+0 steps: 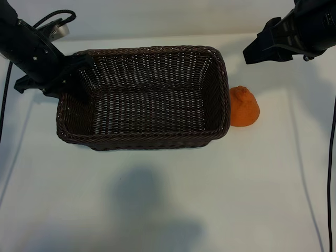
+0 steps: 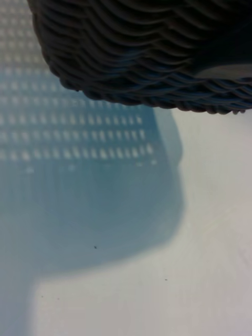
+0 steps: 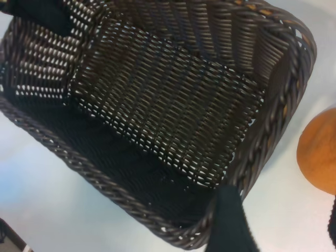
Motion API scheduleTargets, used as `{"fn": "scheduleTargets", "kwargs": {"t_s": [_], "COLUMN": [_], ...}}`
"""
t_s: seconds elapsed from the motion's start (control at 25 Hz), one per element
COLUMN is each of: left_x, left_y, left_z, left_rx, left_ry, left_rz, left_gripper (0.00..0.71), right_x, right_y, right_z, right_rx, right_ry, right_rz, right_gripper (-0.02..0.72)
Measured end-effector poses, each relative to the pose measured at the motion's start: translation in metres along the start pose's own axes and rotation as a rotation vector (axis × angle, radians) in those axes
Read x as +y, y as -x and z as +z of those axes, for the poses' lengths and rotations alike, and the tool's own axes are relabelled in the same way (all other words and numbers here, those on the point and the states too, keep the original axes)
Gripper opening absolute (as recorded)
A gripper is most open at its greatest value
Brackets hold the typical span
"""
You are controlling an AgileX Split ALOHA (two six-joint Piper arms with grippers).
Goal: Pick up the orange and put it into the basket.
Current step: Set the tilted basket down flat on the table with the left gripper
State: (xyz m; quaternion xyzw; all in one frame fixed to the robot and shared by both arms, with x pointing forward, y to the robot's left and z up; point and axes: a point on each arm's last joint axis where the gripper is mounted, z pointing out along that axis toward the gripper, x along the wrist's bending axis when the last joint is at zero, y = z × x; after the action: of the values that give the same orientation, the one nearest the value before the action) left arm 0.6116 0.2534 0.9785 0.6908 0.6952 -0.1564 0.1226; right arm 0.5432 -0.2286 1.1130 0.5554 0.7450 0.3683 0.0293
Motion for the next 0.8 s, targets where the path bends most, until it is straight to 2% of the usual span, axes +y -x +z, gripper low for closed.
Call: {"fn": "scheduleTargets", "kwargs": {"t_s": [0.2,0.8], "left_x": [0.008,0.021], "left_y": [-0.008,-0.016], "left_z": [0.019,0.051], "left_rx": [0.004,-0.023], "left_ry": [-0.020,-0.011], "left_rz": [-0.023,-0.049], "left_gripper": [0.149,0.149], "right_x": [0.000,0.000], "right_y": [0.000,0.000], "right_z": [0.000,0.000], "right_rx": [0.000,-0.002], "right_ry": [0.000,0.004], "right_rz": [0.000,0.000], "right_gripper": [0.447,0.447]}}
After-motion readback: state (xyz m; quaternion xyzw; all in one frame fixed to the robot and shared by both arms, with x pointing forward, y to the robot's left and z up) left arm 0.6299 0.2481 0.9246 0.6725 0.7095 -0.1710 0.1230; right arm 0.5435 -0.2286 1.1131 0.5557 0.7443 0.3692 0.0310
